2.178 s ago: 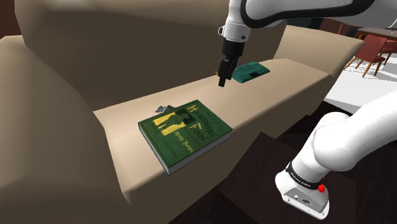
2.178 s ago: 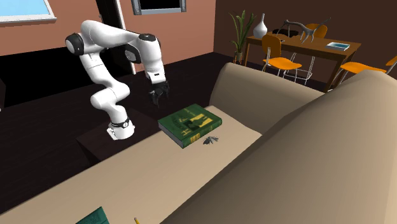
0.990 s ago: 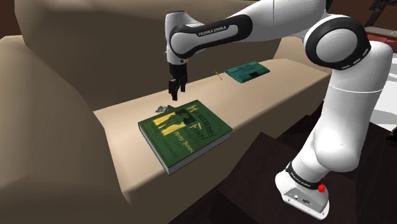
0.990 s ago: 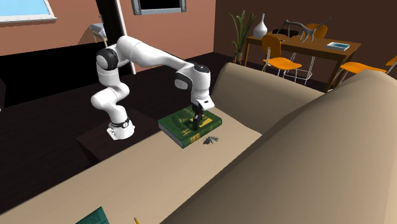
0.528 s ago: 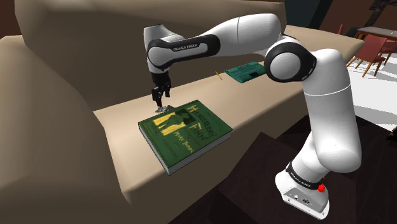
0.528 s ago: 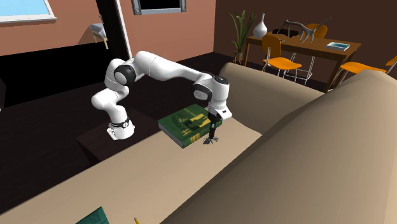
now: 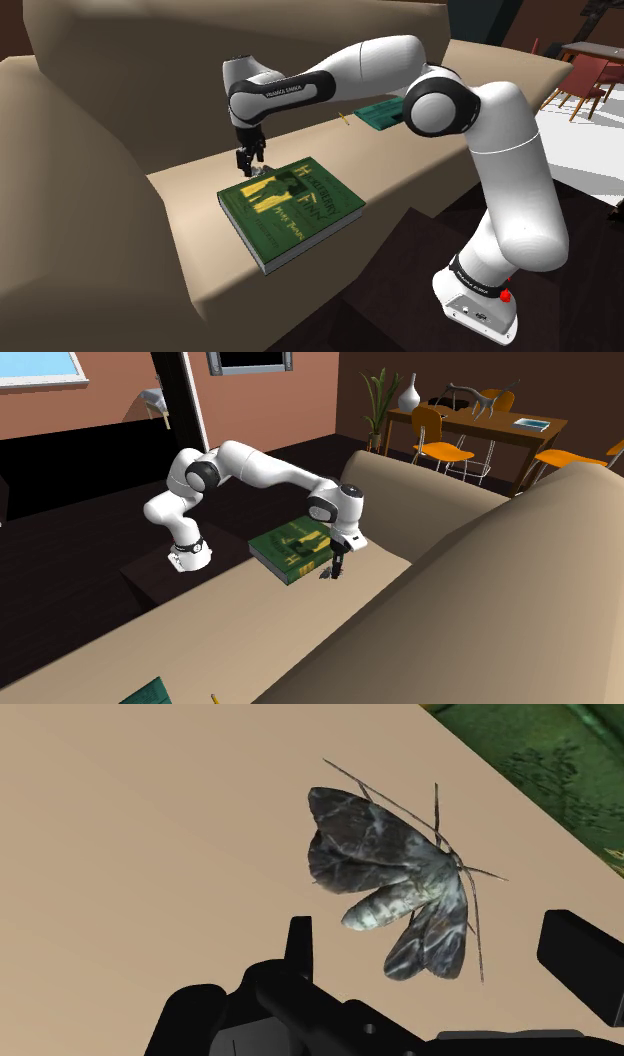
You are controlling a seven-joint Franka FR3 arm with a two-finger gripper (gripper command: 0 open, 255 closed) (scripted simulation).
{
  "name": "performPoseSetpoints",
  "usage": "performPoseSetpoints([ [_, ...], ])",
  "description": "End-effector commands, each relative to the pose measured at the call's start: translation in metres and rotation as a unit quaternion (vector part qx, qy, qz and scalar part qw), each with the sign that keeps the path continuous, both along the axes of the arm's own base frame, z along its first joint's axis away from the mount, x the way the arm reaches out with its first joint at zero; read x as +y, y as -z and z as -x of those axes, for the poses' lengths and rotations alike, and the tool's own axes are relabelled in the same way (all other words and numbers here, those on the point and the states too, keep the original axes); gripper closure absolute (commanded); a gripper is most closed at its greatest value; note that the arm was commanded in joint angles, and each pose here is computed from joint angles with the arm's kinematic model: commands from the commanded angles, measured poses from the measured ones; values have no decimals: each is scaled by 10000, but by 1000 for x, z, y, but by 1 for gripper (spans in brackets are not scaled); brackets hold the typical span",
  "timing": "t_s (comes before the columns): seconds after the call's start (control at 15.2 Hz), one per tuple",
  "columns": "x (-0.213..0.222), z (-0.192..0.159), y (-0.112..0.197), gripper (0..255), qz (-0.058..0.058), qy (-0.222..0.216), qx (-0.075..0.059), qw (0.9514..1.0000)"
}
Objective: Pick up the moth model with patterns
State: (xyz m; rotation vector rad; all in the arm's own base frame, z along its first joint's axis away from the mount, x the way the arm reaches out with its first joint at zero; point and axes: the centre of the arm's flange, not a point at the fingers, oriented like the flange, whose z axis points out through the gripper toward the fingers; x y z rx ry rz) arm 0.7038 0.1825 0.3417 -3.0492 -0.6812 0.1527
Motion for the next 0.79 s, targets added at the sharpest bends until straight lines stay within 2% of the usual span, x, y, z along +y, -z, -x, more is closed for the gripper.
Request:
performPoseSetpoints([
  [0.0,-1,0,8,0,-1,-1,-1,10000],
  [0.07,-1,0,8,0,-1,-1,-1,10000],
  [0.13,-1,0,7,255,-1,-1,-1,10000],
  [0.73,-1,0,8,255,-1,-1,-1,10000],
])
